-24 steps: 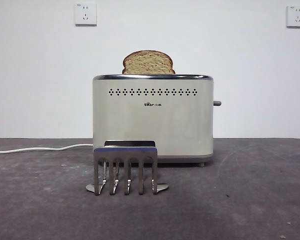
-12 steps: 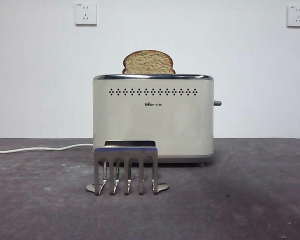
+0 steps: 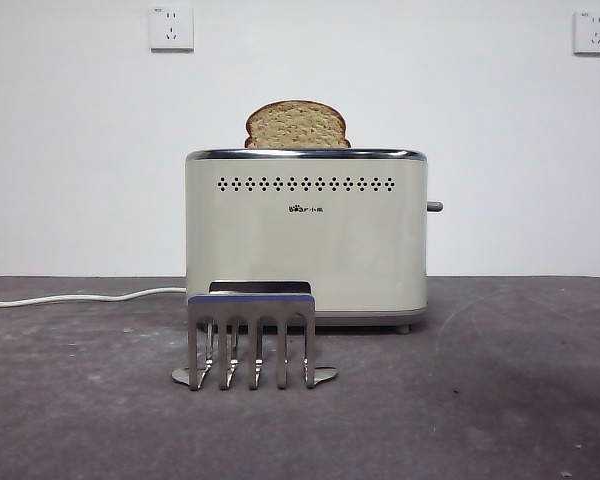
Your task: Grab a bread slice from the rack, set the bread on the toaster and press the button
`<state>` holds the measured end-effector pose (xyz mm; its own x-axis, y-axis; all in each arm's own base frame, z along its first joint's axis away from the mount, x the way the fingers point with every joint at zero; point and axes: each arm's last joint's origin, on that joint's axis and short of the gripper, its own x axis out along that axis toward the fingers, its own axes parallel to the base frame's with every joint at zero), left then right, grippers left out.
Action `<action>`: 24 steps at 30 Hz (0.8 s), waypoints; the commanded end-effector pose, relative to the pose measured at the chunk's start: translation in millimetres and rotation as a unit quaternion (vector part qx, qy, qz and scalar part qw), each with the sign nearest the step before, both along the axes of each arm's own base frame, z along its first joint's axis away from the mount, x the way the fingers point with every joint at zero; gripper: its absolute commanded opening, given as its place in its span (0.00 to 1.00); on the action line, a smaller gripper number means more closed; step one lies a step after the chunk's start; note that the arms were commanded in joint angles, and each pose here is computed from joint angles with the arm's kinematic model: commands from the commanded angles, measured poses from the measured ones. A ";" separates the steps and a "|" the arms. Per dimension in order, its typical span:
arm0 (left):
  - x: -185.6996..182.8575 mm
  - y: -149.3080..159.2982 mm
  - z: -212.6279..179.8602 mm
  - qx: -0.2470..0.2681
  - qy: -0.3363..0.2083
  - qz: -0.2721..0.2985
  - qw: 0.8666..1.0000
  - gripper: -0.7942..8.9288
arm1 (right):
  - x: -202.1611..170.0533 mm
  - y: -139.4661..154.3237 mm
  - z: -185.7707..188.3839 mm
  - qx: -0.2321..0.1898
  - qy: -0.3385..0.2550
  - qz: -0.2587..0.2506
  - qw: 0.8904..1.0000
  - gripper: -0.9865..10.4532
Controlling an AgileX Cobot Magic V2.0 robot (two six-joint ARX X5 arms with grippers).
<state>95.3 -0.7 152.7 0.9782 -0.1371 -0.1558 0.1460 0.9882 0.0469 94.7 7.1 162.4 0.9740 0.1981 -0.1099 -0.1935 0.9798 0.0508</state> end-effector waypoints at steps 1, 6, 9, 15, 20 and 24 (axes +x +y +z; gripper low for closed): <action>0.5 0.3 -4.3 -0.003 0.006 0.003 1.000 0.08 | 1.3 0.0 -10.6 0.011 0.014 -0.003 1.000 0.09; 0.5 0.3 -4.3 -0.003 0.006 0.003 1.000 0.08 | 0.9 0.0 -13.4 0.011 0.029 -0.003 1.000 0.09; 0.5 0.3 -4.3 -0.003 0.006 0.003 1.000 0.08 | 0.9 0.0 -13.0 0.015 0.028 -0.003 0.999 0.09; 0.5 0.3 -4.3 -0.003 0.006 0.003 1.000 0.08 | 0.9 0.0 -13.0 0.014 0.028 -0.003 1.000 0.09; 0.5 0.3 -4.3 -0.003 0.006 0.003 1.000 0.08 | 0.9 0.0 -13.0 0.014 0.028 -0.003 1.000 0.09; 0.5 0.3 -4.3 -0.003 0.006 0.003 1.000 0.08 | 0.9 0.0 -13.0 0.014 0.028 -0.003 1.000 0.09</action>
